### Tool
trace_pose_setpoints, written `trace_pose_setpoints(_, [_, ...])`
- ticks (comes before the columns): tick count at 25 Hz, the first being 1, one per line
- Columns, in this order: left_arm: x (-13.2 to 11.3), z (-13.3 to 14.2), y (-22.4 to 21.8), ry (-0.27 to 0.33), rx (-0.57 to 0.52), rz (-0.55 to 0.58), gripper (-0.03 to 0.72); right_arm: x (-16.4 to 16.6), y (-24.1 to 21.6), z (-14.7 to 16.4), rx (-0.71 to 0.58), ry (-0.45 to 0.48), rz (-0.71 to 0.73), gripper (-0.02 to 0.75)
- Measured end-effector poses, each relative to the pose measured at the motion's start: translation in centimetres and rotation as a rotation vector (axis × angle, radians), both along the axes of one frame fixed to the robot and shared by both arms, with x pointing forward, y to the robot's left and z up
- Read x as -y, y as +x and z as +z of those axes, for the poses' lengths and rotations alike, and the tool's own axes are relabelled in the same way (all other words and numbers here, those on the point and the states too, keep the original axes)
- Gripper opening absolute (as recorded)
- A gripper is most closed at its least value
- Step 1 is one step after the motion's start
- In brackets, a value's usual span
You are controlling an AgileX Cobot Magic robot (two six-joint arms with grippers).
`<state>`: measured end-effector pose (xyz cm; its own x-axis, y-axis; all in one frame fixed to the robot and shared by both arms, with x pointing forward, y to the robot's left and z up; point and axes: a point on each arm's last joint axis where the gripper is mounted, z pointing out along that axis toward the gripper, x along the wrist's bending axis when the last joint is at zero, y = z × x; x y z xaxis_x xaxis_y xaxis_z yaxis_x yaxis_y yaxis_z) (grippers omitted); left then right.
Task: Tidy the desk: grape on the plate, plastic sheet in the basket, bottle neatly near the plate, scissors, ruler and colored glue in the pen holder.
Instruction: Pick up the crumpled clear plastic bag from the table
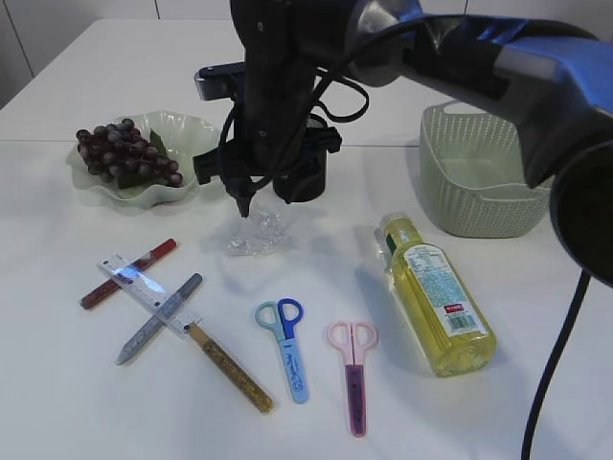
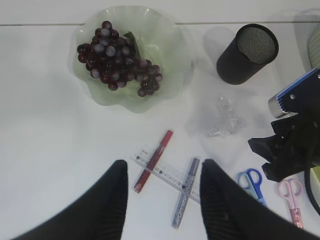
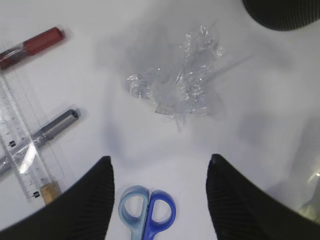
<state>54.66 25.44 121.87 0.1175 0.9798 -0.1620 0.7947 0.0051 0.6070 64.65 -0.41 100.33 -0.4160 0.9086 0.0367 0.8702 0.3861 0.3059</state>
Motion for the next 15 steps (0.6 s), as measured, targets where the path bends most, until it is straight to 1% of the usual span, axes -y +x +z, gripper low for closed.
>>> trace_pose_setpoints(4, [0.0, 0.0, 0.0, 0.0, 0.0, 0.0, 0.343, -0.3, 0.6, -2.2, -0.018, -0.006, -0.042, 0.533])
trace_pose_setpoints(6, [0.0, 0.0, 0.0, 0.0, 0.0, 0.0, 0.343, -0.5, 0.8, -3.2, -0.019, -0.012, -0.045, 0.557])
trace_pose_setpoints(12, [0.0, 0.0, 0.0, 0.0, 0.0, 0.0, 0.342, -0.8, 1.7, -3.6, 0.058, 0.008, -0.04, 0.568])
trace_pose_setpoints(15, [0.0, 0.0, 0.0, 0.0, 0.0, 0.0, 0.342, -0.9, 2.0, -4.4, 0.064, 0.003, -0.037, 0.569])
